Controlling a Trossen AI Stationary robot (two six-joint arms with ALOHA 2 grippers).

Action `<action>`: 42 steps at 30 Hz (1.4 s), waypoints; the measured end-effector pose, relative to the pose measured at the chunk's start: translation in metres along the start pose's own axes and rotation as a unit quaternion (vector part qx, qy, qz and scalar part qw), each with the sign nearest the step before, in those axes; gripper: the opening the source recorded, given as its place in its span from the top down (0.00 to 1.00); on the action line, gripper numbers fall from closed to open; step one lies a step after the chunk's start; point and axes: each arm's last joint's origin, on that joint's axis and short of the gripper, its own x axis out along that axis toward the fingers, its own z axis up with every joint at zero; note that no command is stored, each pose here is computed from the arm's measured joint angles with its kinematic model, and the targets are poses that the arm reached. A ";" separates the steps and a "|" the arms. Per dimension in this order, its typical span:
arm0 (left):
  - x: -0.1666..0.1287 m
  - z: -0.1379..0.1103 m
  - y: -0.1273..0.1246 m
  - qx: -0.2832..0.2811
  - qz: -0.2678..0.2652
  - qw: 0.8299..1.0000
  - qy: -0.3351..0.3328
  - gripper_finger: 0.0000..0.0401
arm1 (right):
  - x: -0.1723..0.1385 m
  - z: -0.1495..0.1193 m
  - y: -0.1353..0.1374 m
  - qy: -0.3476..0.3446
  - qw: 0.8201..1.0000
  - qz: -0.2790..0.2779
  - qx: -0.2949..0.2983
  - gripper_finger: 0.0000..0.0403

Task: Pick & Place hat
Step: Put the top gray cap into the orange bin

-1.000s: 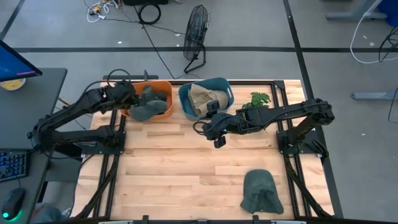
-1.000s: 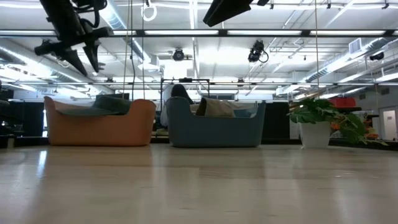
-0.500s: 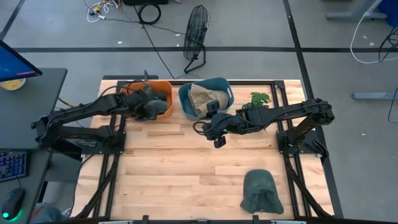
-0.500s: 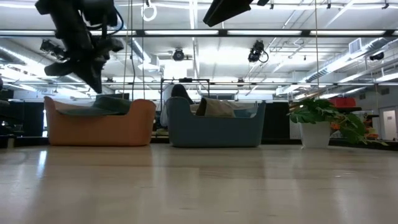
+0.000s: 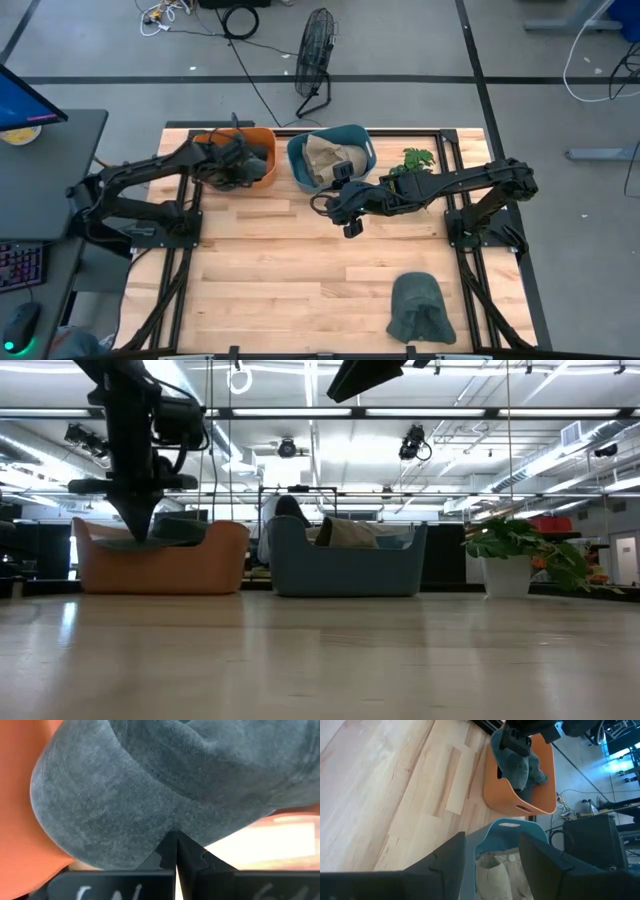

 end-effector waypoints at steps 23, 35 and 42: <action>0.007 0.049 0.033 -0.034 -0.001 0.998 -0.056 1.00 | 0.000 0.000 0.000 0.001 1.000 -0.001 -0.010 0.53; 0.011 0.064 0.044 -0.059 0.006 0.995 -0.085 1.00 | 0.006 -0.007 -0.013 0.014 1.000 -0.013 0.014 0.53; 0.036 0.067 0.041 -0.039 0.009 0.999 -0.009 1.00 | 0.007 -0.008 -0.015 0.016 1.000 -0.015 0.016 0.53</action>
